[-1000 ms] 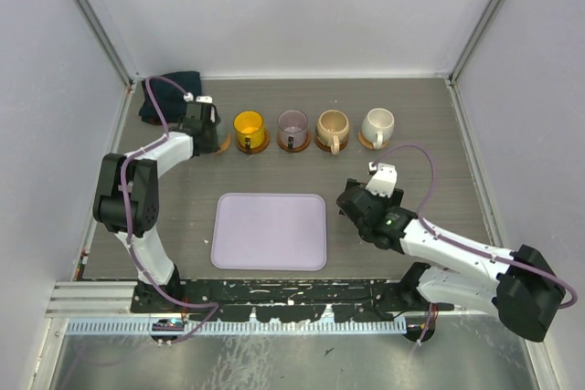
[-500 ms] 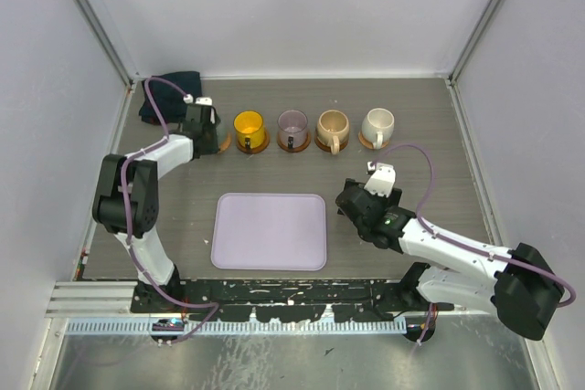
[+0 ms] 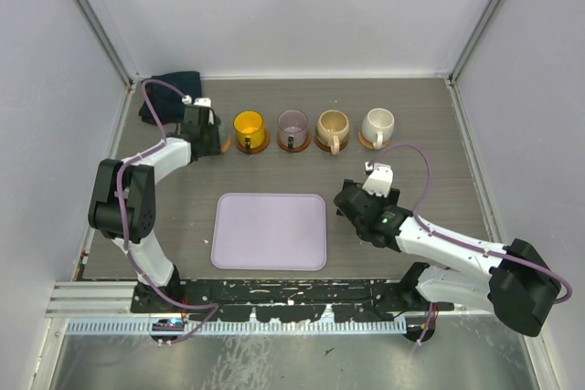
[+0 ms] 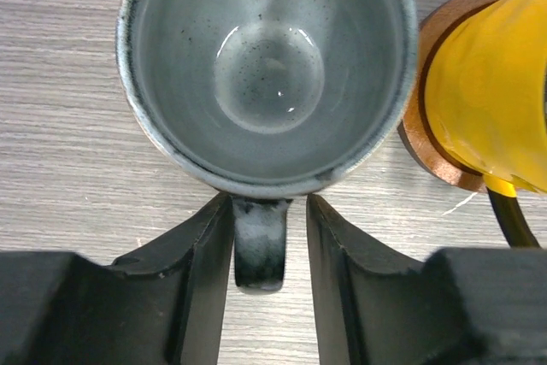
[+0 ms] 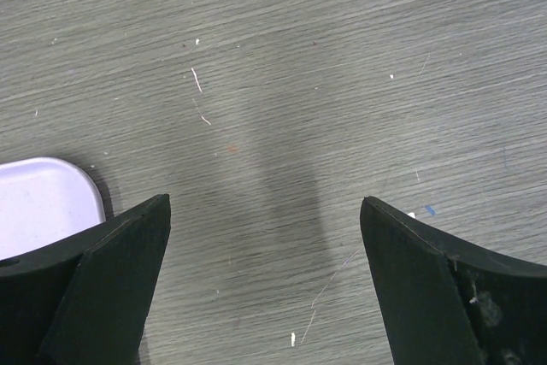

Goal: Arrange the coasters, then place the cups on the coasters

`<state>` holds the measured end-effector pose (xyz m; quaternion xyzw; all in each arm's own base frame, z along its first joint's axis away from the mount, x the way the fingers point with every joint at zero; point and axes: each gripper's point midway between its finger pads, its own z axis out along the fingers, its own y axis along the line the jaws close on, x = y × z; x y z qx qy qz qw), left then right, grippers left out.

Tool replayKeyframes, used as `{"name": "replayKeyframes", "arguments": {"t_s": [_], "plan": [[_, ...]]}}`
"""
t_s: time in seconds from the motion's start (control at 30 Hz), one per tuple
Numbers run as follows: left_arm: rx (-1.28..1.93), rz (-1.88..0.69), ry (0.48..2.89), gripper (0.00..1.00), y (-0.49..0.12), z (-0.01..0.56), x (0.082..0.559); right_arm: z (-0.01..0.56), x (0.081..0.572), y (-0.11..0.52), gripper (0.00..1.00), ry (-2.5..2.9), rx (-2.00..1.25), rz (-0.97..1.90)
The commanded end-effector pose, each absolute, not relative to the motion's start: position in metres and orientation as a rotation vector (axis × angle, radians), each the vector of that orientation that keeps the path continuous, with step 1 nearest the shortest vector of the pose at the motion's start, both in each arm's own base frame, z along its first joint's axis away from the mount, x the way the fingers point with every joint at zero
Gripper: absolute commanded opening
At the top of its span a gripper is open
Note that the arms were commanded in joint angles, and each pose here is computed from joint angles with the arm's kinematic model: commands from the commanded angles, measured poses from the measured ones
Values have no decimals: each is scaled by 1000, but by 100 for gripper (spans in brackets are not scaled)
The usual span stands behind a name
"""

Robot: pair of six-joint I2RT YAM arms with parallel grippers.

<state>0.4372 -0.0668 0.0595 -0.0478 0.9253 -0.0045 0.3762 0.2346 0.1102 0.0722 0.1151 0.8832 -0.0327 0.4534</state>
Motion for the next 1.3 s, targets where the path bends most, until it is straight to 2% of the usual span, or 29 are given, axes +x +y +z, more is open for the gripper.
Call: {"name": "replayKeyframes", "arguments": {"t_s": [0.0, 0.27, 1.27], "plan": [[-140, -73, 2250, 42, -71, 94, 449, 81, 243, 116, 97, 2151, 293, -53], [-150, -28, 2255, 46, -64, 94, 446, 82, 243, 117, 97, 2149, 291, -48], [-167, 101, 2280, 47, -43, 90, 425, 77, 237, 115, 97, 2161, 305, -25]]}}
